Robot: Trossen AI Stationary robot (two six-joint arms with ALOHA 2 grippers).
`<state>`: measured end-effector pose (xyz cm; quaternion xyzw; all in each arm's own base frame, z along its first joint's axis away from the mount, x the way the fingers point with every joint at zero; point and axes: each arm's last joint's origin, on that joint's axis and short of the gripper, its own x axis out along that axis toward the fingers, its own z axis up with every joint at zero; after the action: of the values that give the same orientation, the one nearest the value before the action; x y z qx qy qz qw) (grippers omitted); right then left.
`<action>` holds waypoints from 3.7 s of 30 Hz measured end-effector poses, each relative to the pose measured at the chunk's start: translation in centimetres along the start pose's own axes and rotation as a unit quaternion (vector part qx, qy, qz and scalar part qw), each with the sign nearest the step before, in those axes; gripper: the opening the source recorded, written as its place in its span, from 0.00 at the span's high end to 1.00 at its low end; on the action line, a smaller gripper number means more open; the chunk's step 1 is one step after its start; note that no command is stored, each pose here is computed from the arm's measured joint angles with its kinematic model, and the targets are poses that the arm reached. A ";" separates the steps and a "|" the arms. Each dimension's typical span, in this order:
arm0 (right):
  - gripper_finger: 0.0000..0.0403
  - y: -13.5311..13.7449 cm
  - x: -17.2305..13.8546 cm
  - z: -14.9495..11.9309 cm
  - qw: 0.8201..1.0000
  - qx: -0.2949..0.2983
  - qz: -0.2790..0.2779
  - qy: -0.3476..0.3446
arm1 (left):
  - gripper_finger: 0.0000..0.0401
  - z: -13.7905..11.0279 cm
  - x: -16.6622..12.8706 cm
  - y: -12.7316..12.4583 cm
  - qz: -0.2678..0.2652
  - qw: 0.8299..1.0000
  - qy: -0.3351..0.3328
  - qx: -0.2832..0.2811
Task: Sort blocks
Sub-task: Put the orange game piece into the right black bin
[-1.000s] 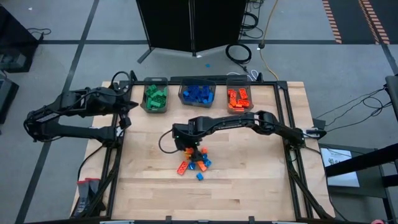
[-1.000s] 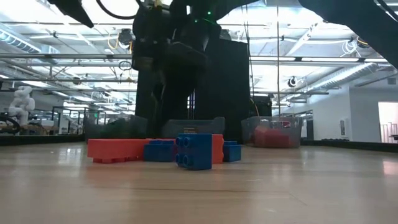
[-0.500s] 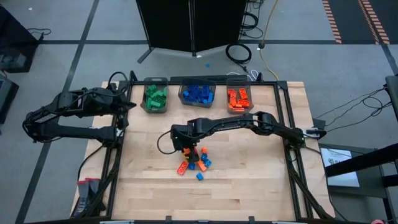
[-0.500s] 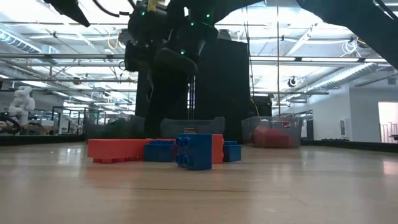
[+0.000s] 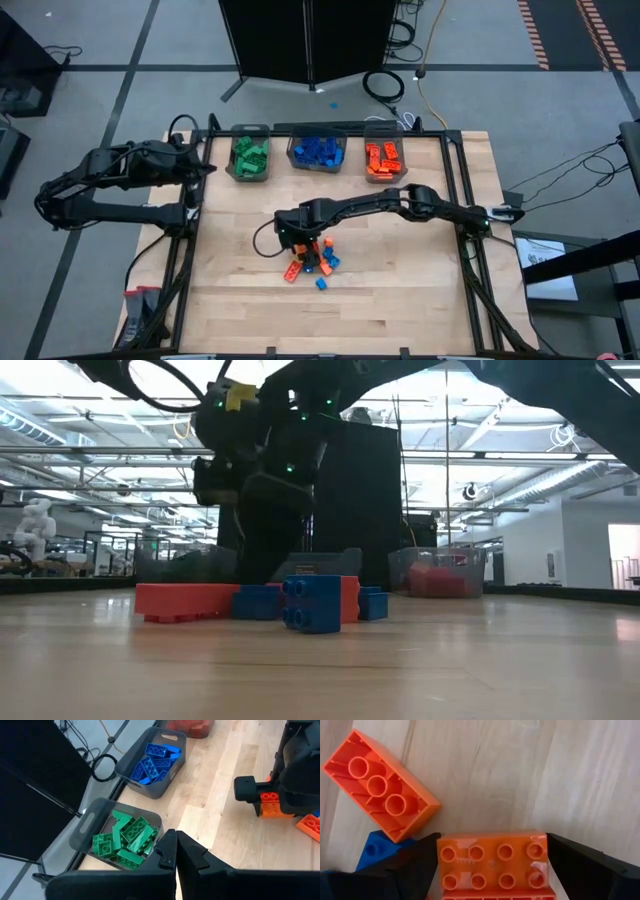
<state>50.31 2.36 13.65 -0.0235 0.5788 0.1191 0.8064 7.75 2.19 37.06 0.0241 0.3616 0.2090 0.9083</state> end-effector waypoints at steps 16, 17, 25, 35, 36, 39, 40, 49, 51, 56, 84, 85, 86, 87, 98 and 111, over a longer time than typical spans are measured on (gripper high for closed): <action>0.30 0.1 -0.3 0.1 1.000 -0.011 -0.011 0.004 | 1.00 -0.2 -0.1 0.0 0.000 1.000 0.008 0.000; 0.30 0.1 -0.6 0.2 1.000 -0.013 -0.011 0.006 | 1.00 -0.2 -0.1 0.0 0.000 1.000 0.008 0.000; 0.30 -2.1 -6.4 2.3 0.998 -0.022 -0.050 -0.026 | 1.00 -0.2 -0.1 0.0 0.000 1.000 0.006 -0.001; 0.30 -7.0 -14.5 0.2 0.994 0.005 -0.112 -0.009 | 1.00 -0.1 -0.1 0.0 0.002 1.000 0.004 0.000; 0.30 -7.6 -15.5 -0.2 0.993 0.011 -0.119 -0.007 | 1.00 -0.1 -0.1 0.0 0.004 1.000 0.004 0.000; 0.30 -9.7 -17.6 -1.7 0.990 0.031 -0.136 0.006 | 1.00 -0.1 -0.1 0.1 0.007 1.000 0.004 0.000; 0.30 -10.4 -18.2 -2.2 0.990 0.039 -0.138 0.009 | 1.00 -0.1 -0.1 0.1 0.008 1.000 0.004 0.000; 0.30 -17.2 -24.1 -8.0 0.980 0.105 -0.168 0.024 | 1.00 -0.1 -0.1 0.1 0.010 1.000 0.005 -0.001; 0.30 -18.5 -25.3 -9.7 0.977 0.124 -0.167 0.037 | 1.00 -0.2 -0.1 0.1 0.010 1.000 0.005 -0.002; 0.30 -21.0 -27.7 -13.7 0.971 0.179 -0.150 0.053 | 1.00 -0.2 -0.1 0.1 0.010 1.000 0.006 -0.014; 0.30 -19.3 -22.0 -26.9 0.953 0.245 -0.175 0.027 | 1.00 -0.1 -0.1 0.4 0.060 0.997 0.003 -0.040; 0.30 -18.9 -21.7 -27.2 0.953 0.238 -0.188 0.013 | 1.00 -0.1 -0.1 0.4 0.064 0.997 0.002 -0.040; 0.30 -18.6 -21.3 -27.4 0.952 0.234 -0.200 -0.002 | 1.00 -0.1 -0.1 0.4 0.068 0.997 0.002 -0.040; 0.30 -18.5 -20.8 -27.7 0.951 0.232 -0.206 -0.011 | 1.00 -0.1 -0.1 0.4 0.072 0.997 0.002 -0.040; 0.18 -17.7 -16.6 -29.7 0.944 0.266 -0.193 0.000 | 1.00 -0.1 -0.1 0.5 0.077 0.996 0.002 -0.041; 0.06 -18.4 -22.8 -25.6 0.937 0.266 -0.224 -0.018 | 1.00 -0.1 -0.1 0.5 0.077 0.996 0.002 -0.041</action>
<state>23.72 -23.81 24.84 0.0649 0.5543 -0.2227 0.7993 7.43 2.56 37.09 0.0145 0.3518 0.2928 0.8890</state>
